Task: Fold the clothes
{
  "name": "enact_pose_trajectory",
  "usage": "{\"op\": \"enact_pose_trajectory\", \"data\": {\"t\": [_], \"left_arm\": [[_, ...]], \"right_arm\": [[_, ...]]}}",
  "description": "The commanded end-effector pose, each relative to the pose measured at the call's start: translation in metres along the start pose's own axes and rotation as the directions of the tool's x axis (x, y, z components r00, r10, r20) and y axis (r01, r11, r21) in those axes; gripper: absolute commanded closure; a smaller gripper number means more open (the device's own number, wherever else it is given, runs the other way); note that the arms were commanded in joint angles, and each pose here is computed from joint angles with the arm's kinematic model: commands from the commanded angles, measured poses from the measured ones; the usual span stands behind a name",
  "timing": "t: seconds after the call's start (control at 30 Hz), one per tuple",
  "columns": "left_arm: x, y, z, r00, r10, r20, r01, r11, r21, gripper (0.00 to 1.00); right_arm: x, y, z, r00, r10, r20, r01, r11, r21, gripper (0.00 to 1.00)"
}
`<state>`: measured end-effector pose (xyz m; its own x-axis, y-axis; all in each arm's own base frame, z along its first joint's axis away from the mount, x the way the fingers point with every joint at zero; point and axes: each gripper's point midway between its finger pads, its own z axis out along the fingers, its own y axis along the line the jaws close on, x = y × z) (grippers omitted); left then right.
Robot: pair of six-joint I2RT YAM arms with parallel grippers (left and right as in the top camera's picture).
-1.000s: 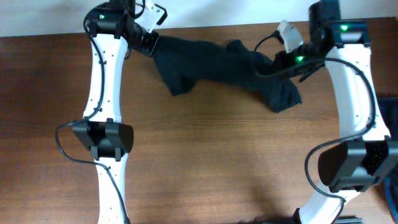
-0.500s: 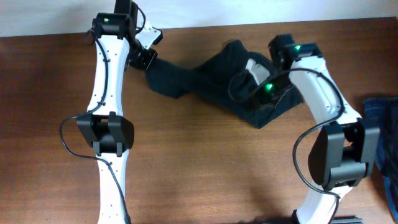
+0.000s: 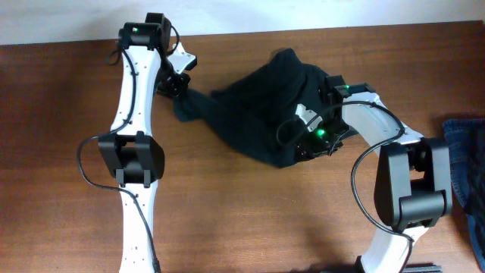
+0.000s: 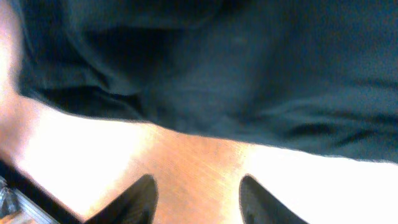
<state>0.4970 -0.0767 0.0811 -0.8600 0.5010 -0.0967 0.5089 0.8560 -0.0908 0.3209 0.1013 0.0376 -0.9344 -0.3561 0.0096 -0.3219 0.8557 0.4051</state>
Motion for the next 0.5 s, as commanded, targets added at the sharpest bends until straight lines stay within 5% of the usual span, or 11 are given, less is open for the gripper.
{"op": "enact_pose_trajectory", "data": {"t": [0.0, 0.2, 0.37, 0.47], "left_arm": [[0.001, 0.009, 0.004, 1.000, -0.007, -0.004, 0.007, 1.000, -0.016, 0.67], [-0.008, 0.010, -0.017, 0.998, 0.002, 0.058, 0.001, 0.999, -0.043, 0.50], [-0.029, 0.015, -0.044, 0.979, -0.085, 0.186, 0.099, 0.993, -0.068, 0.46], [-0.050, -0.005, -0.056, 0.950, -0.134, 0.283, 0.123, 0.991, 0.056, 0.47]], "right_arm": [[-0.010, -0.001, -0.007, 1.000, -0.009, 0.027, 0.009, 1.000, 0.012, 0.41], [-0.043, 0.009, -0.048, 0.991, -0.053, 0.124, 0.049, 0.998, 0.032, 0.17], [-0.071, -0.006, -0.079, 0.974, -0.073, 0.215, 0.040, 0.987, 0.156, 0.17], [-0.073, -0.041, -0.088, 0.970, 0.009, 0.241, -0.083, 0.952, 0.296, 0.19]]}}
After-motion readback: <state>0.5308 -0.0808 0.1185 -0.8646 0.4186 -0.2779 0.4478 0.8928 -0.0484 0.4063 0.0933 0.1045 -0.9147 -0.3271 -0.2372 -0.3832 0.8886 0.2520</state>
